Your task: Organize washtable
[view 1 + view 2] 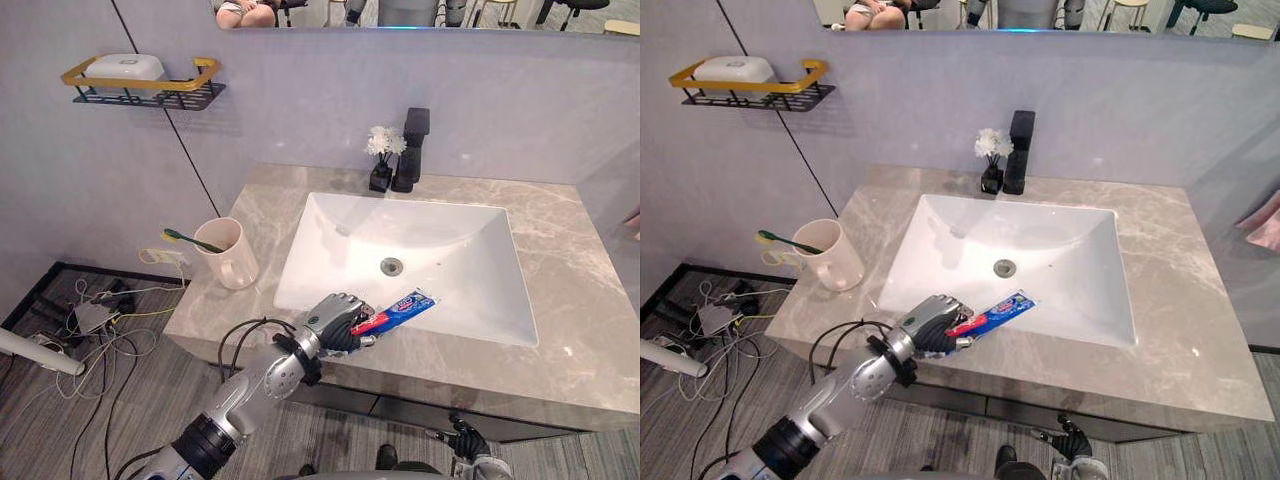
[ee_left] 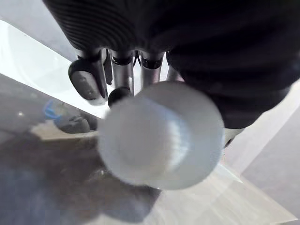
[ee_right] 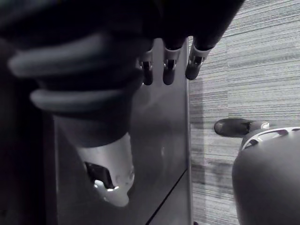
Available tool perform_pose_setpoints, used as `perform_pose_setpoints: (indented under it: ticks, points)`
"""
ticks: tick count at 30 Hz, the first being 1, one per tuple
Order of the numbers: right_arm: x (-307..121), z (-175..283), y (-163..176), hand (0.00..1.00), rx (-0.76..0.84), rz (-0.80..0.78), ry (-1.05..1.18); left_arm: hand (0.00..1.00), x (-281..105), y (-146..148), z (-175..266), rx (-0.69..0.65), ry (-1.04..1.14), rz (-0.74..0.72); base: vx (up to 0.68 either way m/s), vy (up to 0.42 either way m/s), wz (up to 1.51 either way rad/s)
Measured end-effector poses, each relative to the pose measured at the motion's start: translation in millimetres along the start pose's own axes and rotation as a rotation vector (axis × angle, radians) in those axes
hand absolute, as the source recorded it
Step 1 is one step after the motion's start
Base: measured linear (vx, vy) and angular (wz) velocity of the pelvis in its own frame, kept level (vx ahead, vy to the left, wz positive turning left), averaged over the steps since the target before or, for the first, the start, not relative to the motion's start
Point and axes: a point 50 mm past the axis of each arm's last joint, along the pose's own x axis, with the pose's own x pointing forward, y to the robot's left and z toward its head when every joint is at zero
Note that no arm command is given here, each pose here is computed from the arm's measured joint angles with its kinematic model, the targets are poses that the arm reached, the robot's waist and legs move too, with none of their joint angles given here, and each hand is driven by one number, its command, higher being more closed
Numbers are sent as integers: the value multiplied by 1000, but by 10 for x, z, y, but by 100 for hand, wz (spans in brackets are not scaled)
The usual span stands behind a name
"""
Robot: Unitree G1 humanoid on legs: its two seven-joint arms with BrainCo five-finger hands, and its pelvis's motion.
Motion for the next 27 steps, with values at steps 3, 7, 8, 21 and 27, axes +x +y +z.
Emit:
perform_pose_setpoints:
  ticks: [3,7,8,21,27]
  points:
    - [-11,0,-50,0,20,-33,-8,100,-35,87,-27,-8,25,47,13,27,-26]
    - [-49,86,-146,0,56,-82,-68,100,-95,273,-64,2,53,149,34,28,-33]
    - [-66,117,-180,0,74,-103,-91,100,-104,337,-72,7,58,182,40,32,-32]
    - [-621,531,-395,0,137,-252,-440,100,-250,832,45,-9,54,502,-26,36,-42]
    - [-991,841,-570,0,107,-283,-631,100,-346,865,60,-24,64,542,-84,7,-16]
